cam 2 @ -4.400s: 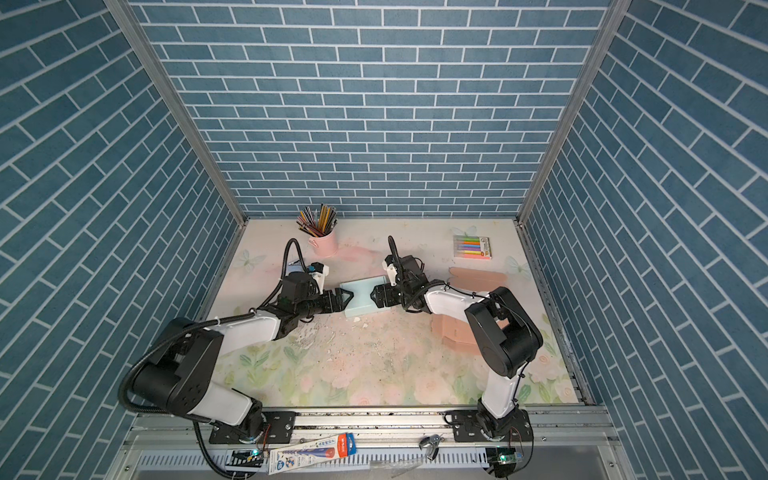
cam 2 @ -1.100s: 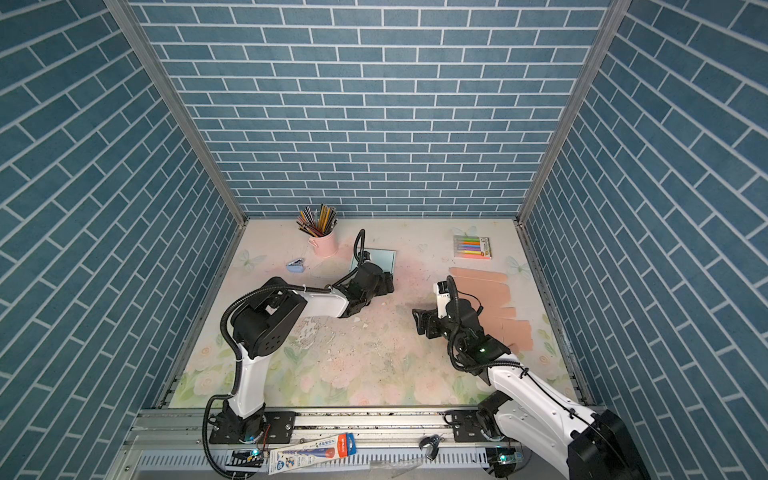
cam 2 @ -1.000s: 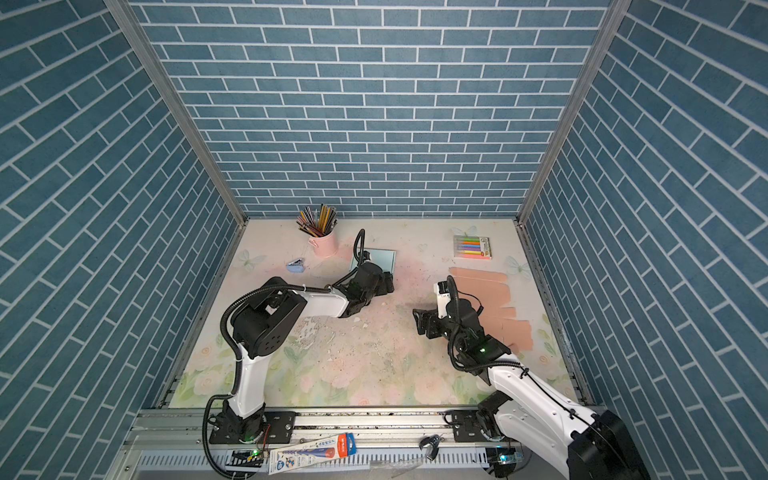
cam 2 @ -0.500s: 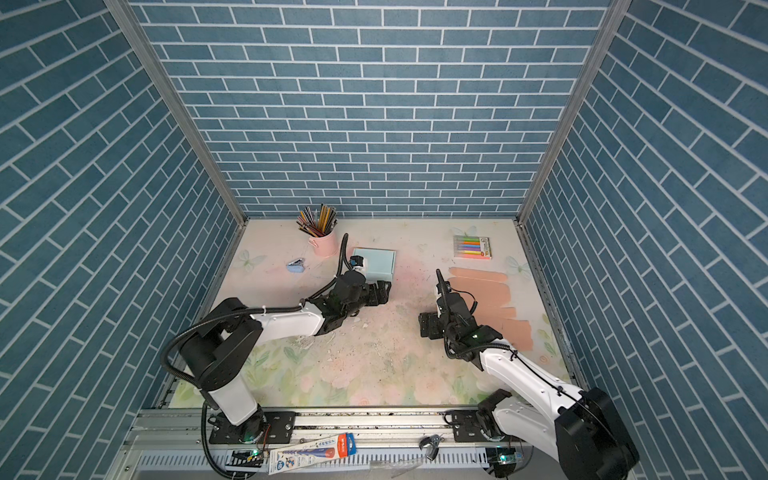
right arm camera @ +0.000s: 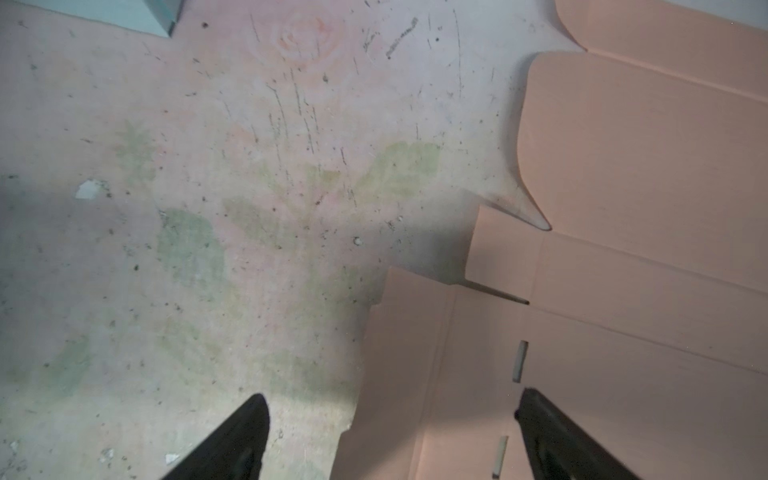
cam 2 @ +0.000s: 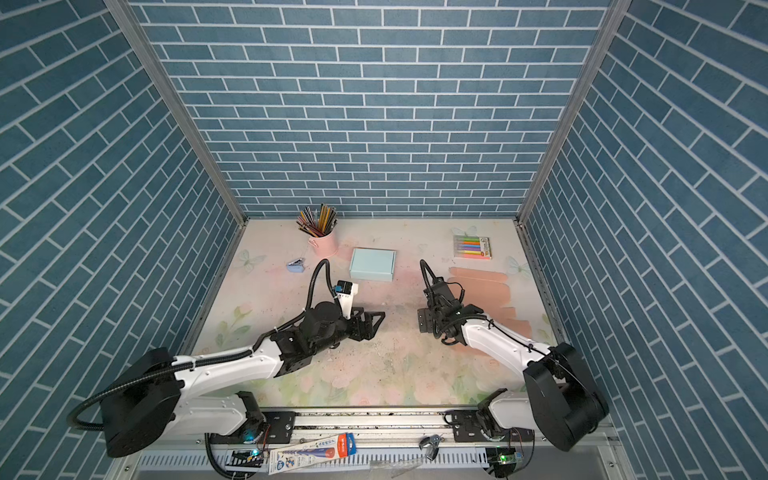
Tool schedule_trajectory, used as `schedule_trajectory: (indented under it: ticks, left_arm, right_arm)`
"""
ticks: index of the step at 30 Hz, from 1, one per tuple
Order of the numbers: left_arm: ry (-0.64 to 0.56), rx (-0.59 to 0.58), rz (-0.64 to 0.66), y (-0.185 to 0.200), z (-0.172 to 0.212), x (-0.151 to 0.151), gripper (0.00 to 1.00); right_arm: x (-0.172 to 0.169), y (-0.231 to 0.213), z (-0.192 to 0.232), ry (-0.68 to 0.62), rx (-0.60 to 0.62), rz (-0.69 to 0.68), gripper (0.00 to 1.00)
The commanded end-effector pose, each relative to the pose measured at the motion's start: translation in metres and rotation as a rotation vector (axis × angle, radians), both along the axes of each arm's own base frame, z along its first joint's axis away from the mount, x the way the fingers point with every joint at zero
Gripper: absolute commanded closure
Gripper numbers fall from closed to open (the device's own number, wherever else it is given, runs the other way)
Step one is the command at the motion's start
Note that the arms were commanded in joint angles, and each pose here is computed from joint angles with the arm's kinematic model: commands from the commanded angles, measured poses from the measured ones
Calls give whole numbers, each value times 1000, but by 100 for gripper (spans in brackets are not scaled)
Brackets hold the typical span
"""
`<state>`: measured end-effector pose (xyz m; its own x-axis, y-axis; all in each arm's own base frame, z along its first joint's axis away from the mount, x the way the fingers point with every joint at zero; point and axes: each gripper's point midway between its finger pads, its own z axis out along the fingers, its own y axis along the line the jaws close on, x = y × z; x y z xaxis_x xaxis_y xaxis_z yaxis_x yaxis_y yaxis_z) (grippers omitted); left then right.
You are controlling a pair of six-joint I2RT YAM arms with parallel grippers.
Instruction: Fold the paper box
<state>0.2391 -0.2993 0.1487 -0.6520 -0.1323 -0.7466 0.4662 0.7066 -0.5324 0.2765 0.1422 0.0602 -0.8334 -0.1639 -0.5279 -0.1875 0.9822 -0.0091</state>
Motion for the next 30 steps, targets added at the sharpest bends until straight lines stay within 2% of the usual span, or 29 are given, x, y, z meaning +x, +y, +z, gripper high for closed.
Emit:
schedule_trajectory:
  ticks: [1,11,21,27,30]
  left_arm:
    - [17,9,1,14,-9,-14,12]
    - [-5,78,96,58,-19,-23,12]
    - [8,70,69,55,-25,-28,12]
    - [18,44,69,56,-28,-30,12]
    - [25,32,61,54,-30,-32,12]
  right_arm:
    - [1,-10,-3,25,-58,-35,9]
    - [6,-14,-21,91,-164,-54,18]
    - [4,-19,-29,114,-281,-65,24]
    - [2,-19,-26,105,-317,-60,33]
    - [1,-20,-25,103,-342,-60,42]
